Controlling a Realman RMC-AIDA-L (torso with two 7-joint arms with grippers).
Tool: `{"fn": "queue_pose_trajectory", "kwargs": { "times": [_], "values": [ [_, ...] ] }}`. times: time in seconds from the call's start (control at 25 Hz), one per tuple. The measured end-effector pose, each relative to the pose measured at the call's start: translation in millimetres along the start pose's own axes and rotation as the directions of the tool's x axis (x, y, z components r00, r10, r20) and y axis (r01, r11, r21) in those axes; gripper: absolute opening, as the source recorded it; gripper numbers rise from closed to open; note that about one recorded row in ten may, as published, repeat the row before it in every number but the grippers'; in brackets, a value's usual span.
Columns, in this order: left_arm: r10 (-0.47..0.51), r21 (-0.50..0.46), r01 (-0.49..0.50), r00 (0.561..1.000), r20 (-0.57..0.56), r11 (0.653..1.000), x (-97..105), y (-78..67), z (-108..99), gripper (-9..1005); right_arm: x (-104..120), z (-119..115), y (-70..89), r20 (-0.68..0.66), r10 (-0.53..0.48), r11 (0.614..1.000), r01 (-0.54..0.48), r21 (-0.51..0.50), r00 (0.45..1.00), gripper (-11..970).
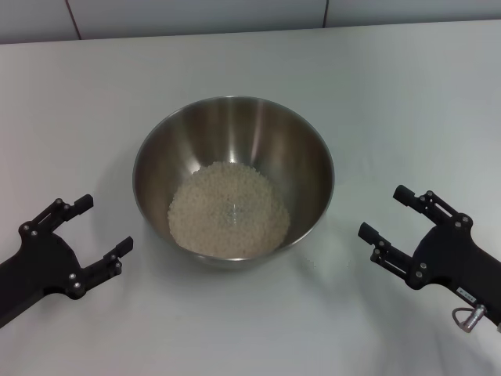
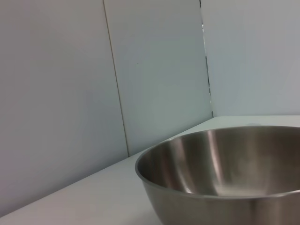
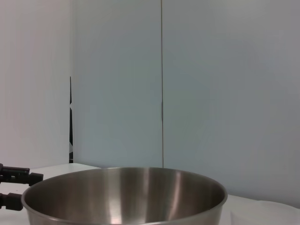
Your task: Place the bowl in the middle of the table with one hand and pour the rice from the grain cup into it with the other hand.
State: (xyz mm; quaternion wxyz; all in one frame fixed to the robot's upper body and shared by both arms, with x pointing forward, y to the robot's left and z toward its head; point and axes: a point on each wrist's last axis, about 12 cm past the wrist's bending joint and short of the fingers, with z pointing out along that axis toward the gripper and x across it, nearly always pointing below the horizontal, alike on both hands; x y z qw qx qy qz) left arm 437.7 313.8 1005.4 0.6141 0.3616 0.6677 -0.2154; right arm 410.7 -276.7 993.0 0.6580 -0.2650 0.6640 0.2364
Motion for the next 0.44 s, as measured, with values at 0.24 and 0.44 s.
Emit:
{"fn": "queue_pose_trajectory", "kwargs": {
  "times": [0.24,0.44],
  "values": [
    [-0.004,-0.022,0.004,1.000,0.005,1.000,-0.1,1.8,-1.1,835,-0.1,0.6,-0.1,0.000,0.000,1.000,0.000,-0.001,1.000,759],
    [-0.004,-0.017,0.004,1.000,0.004,1.000,0.1,0.9,-0.7,835,0.2,0.9,-0.3,-0.003,0.000,1.000,0.000,-0.001,1.000,759]
  ]
}}
